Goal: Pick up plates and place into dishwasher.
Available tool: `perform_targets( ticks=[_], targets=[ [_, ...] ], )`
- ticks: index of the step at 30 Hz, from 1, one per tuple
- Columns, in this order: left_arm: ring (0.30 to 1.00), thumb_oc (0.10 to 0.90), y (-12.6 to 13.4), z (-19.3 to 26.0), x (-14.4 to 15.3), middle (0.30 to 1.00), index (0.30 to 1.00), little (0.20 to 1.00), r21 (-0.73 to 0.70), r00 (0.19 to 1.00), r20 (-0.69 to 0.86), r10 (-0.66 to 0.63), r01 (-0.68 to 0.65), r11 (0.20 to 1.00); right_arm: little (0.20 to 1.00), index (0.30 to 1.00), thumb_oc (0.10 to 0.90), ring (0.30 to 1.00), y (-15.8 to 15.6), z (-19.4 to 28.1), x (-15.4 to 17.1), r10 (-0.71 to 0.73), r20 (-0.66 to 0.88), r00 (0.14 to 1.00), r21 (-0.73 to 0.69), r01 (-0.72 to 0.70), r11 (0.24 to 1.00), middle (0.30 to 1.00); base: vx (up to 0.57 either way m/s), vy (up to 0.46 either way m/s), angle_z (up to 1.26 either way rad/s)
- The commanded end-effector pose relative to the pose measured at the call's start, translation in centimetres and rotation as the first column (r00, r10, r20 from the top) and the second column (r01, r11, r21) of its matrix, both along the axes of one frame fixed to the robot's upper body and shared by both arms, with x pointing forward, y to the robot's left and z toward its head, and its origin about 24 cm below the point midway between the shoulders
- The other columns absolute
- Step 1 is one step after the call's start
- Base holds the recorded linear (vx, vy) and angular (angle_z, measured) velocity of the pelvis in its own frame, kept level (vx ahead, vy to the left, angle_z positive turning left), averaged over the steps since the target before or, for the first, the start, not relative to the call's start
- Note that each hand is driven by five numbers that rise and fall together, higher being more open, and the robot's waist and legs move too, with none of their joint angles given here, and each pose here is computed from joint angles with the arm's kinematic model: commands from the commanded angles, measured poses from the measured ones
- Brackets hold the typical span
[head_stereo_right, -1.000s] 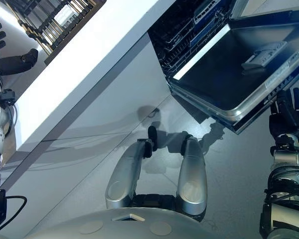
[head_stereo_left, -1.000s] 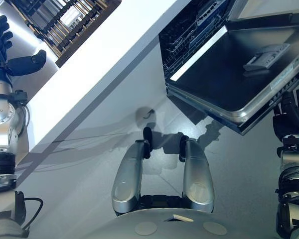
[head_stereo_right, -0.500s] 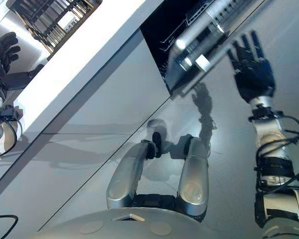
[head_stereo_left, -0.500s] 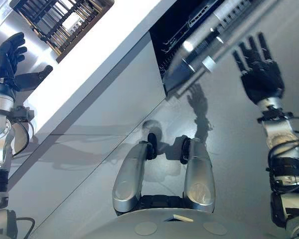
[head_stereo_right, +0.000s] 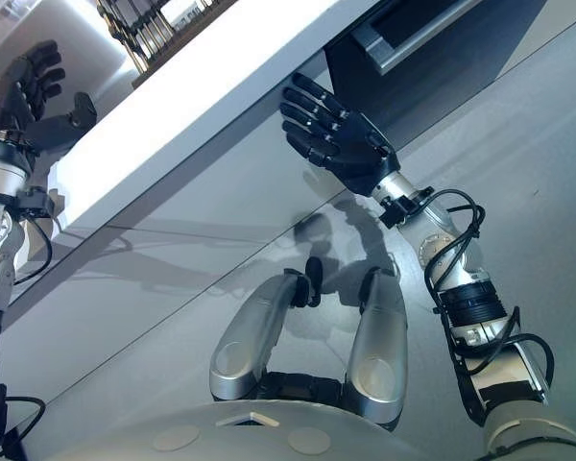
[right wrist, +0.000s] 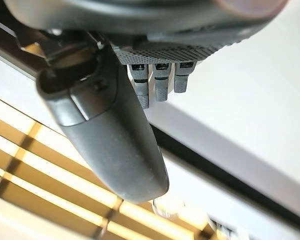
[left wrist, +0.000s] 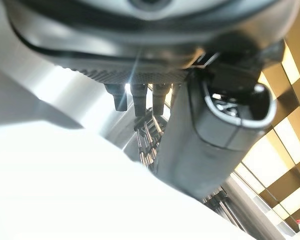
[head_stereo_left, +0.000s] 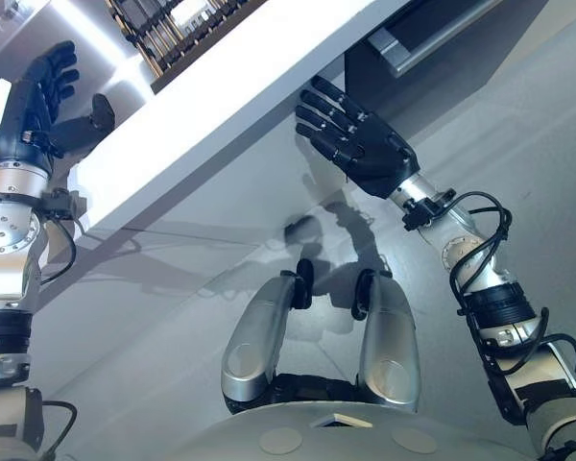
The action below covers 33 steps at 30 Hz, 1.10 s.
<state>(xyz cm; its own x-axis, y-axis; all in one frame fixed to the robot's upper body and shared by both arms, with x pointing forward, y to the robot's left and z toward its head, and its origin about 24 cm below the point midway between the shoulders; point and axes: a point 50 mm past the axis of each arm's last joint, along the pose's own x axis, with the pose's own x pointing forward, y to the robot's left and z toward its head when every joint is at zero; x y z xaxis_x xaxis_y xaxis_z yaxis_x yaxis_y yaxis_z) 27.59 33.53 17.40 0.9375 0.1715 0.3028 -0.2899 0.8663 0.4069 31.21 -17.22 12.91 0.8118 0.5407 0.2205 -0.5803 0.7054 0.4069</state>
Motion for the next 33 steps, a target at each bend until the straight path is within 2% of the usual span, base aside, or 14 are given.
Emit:
perform_targets(
  ticks=[1,4,5,6,7,9,12,15,22,28,33],
  targets=[
    [0.9,0.8,1.1,2.0,-2.4,0.9,0.9,0.9,0.039,0.991,0.131,0.032,-0.037,0.999,0.9,0.9,0.8,0.9,-3.4,3.0,-0.4,-0.297,0.246,0.923,0.052,0.293,0.955,0.9,0.0,0.0,0.0],
    [0.9,0.8,1.0,0.9,-3.3,0.9,0.9,0.9,0.027,0.989,0.139,0.053,-0.058,0.998,0.9,0.9,0.8,0.9,-5.5,-0.1,-2.3,-0.41,0.262,0.874,-0.103,0.448,0.888,0.9,0.01,-0.006,-0.04],
    [0.9,0.8,0.9,-0.3,-4.4,0.9,0.9,0.9,0.021,0.988,0.14,0.067,-0.071,0.997,0.9,0.9,0.8,0.9,-6.6,-3.4,-4.1,-0.439,0.247,0.864,-0.249,0.495,0.833,0.9,0.01,-0.023,-0.11],
    [0.9,0.8,0.9,-0.4,-4.5,0.9,0.9,0.9,0.021,0.988,0.14,0.069,-0.073,0.997,0.9,0.9,0.8,0.9,-6.7,-3.7,-4.3,-0.438,0.244,0.865,-0.263,0.494,0.829,0.9,0.02,-0.042,-0.14],
    [0.9,0.8,0.8,-0.8,-5.0,0.9,0.9,0.9,0.018,0.987,0.144,0.076,-0.08,0.997,0.9,0.9,0.8,0.9,-7.2,-5.4,-5.2,-0.451,0.215,0.866,-0.336,0.499,0.799,0.9,-0.01,-0.051,-0.15],
    [0.9,0.8,0.6,-1.3,-5.6,0.9,0.9,0.9,0.018,0.986,0.147,0.084,-0.087,0.996,0.9,0.9,0.8,0.9,-7.7,-8.6,-6.8,-0.464,0.135,0.875,-0.45,0.472,0.758,0.9,0.0,-0.077,-0.13],
    [0.9,0.8,0.1,-1.9,-5.8,0.9,0.9,0.9,0.011,0.988,0.137,0.074,-0.076,0.997,0.9,0.9,0.8,0.9,-7.8,-14.2,-9.9,-0.442,-0.007,0.897,-0.676,0.322,0.663,0.9,0.02,-0.076,-0.04],
    [0.9,0.8,-0.8,-2.0,-4.8,0.9,0.9,0.9,0.0,0.991,0.127,0.049,-0.05,0.999,0.9,0.9,0.8,0.9,-7.5,-18.0,-12.0,-0.425,-0.138,0.895,-0.801,0.152,0.579,0.9,0.01,-0.078,0.06],
    [0.9,0.8,-2.5,-2.0,-2.4,0.9,0.9,0.9,-0.045,0.992,0.125,0.005,0.001,0.999,0.9,0.9,0.8,0.9,-6.5,-24.1,-16.5,-0.46,-0.412,0.786,-0.84,-0.132,0.527,0.9,-0.05,-0.052,0.13],
    [0.9,0.8,-3.4,-2.9,-1.4,0.9,0.9,0.9,-0.12,0.995,0.099,-0.008,0.02,0.993,0.9,0.9,0.8,0.9,-7.7,-26.6,-19.6,-0.601,-0.509,0.616,-0.843,-0.215,0.494,0.9,-0.09,0.01,0.1],
    [0.9,0.8,-3.7,-3.7,-0.8,0.9,0.9,0.9,-0.164,0.998,0.064,-0.017,0.028,0.986,0.9,0.9,0.8,0.9,-8.1,-27.5,-21.4,-0.634,-0.555,0.538,-0.828,-0.286,0.482,0.9,-0.05,0.023,-0.01]
  ],
)
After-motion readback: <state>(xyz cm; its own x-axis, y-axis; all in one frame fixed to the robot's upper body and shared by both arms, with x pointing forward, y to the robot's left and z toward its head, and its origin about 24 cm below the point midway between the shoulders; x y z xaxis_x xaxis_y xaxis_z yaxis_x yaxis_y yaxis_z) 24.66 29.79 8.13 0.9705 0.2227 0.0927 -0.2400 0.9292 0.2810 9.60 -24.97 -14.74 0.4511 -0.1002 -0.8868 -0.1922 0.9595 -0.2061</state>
